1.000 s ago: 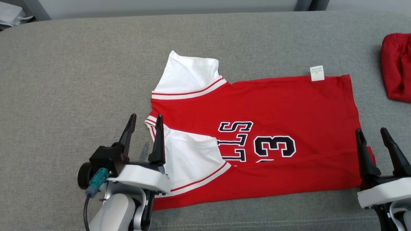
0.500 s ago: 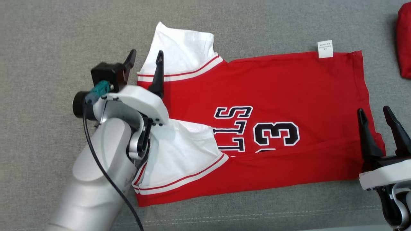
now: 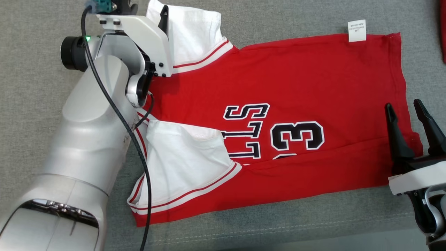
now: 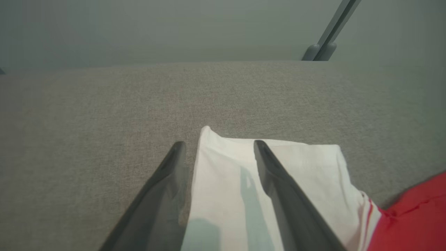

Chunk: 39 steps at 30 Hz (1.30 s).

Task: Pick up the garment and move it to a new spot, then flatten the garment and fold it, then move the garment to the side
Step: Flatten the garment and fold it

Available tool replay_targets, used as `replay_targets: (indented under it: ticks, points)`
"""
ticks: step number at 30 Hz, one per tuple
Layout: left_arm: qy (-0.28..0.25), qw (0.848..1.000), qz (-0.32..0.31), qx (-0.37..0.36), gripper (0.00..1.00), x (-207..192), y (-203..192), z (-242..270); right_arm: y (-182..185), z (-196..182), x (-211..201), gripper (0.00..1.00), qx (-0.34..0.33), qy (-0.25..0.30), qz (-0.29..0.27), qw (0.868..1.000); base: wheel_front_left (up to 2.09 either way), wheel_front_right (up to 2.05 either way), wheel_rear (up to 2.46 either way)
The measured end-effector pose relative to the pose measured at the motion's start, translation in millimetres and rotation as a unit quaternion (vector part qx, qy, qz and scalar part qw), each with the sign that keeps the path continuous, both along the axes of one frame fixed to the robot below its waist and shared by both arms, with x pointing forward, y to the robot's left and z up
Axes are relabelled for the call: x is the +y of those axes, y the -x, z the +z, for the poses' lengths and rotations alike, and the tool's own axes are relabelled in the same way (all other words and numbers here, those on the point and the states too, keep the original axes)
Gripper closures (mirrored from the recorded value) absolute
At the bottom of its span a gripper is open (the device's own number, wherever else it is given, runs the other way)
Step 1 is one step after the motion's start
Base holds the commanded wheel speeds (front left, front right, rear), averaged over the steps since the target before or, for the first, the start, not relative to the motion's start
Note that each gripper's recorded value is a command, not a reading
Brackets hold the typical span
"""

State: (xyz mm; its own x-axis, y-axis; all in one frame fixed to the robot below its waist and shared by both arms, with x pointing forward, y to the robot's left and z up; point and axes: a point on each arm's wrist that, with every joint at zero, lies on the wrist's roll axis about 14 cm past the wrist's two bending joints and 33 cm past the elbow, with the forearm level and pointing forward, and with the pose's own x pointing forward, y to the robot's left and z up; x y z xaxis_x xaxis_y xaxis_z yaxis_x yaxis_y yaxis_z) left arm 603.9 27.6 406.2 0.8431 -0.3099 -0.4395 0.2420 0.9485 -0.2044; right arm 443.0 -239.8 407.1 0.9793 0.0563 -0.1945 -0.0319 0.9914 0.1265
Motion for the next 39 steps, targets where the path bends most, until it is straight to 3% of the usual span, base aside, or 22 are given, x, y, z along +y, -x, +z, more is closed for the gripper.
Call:
replay_targets:
  ticks: [6,21,22,23,25,26,32,39]
  points:
    - [-0.034,0.998,-0.014,0.055,0.00,-4.7,-8.2,-18.2,1.4,-4.1,-3.2,0.00,0.007,0.004,-0.003,1.000,0.00,0.00,0.00]
    - [-0.083,0.990,-0.034,0.105,0.02,-6.2,-24.3,-40.4,3.1,-8.0,-14.2,0.00,0.015,0.014,-0.015,1.000,0.00,0.00,0.00]
    - [-0.084,0.990,-0.034,0.105,0.07,-6.5,-25.0,-40.8,3.6,-8.3,-14.7,0.00,0.016,0.014,-0.016,1.000,0.00,0.00,0.00]
    - [-0.084,0.990,-0.034,0.105,0.20,-7.1,-25.7,-40.9,3.9,-8.8,-14.9,0.00,0.017,0.014,-0.016,1.000,0.00,0.00,0.00]
    - [-0.081,0.991,-0.039,0.101,0.67,-9.6,-27.8,-39.4,4.0,-9.3,-15.1,0.00,0.018,0.015,-0.016,1.000,0.00,0.00,0.00]
    - [-0.080,0.991,-0.040,0.099,1.00,-10.3,-28.5,-38.7,4.3,-9.6,-14.9,0.00,0.019,0.015,-0.016,1.000,0.00,0.00,0.00]
    - [-0.079,0.992,-0.048,0.088,1.00,-12.7,-30.7,-34.5,3.8,-13.2,-14.9,0.00,0.023,0.013,-0.017,0.999,0.00,0.00,0.00]
    - [-0.030,0.996,-0.037,0.076,1.00,-15.8,-33.8,-26.8,-26.6,-17.1,-18.6,0.00,0.048,-0.049,-0.030,0.997,0.00,0.00,0.00]
